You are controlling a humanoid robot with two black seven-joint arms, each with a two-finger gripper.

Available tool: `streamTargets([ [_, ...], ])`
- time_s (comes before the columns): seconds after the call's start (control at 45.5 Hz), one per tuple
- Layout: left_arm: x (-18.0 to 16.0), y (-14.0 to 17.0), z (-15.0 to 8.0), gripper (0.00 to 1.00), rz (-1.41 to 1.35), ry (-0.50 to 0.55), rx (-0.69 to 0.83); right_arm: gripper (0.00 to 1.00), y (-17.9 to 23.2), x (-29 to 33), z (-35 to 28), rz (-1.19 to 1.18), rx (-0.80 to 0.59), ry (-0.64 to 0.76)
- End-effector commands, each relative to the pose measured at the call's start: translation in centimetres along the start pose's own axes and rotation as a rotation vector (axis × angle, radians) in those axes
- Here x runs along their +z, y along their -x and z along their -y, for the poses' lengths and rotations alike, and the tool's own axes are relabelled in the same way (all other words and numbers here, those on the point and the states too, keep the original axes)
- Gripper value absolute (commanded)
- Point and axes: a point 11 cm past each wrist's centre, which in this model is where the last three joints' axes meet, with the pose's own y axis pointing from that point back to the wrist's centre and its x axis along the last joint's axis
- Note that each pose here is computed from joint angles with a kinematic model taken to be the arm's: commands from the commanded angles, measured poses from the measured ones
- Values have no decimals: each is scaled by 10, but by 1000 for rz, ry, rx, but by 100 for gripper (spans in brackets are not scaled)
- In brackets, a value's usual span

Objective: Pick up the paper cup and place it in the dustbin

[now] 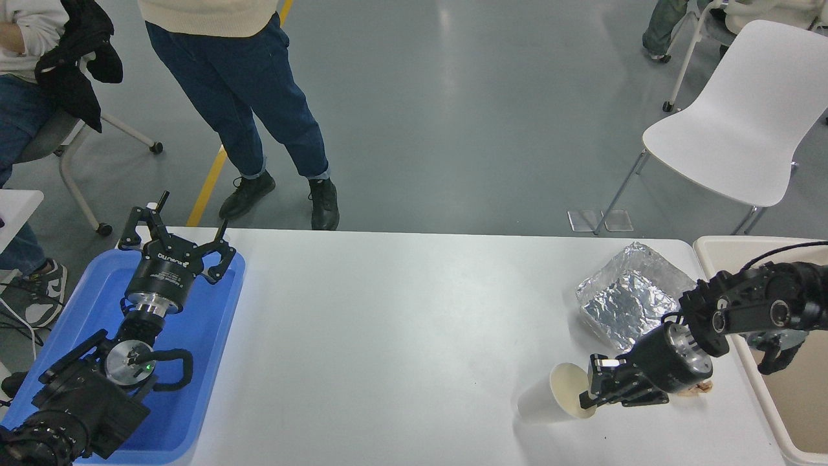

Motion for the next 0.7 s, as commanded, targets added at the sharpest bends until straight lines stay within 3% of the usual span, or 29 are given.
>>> streamTargets([
  [0.0,0,0,0,100,-1,-1,-2,0,-1,-24,-57,-20,-7,41],
  [0.22,0,0,0,100,-1,-1,-2,0,-1,-66,-140,-54,-2,148],
  [0.681,0,0,0,100,0,-1,0,0,-16,-145,-251,-252,303,239],
])
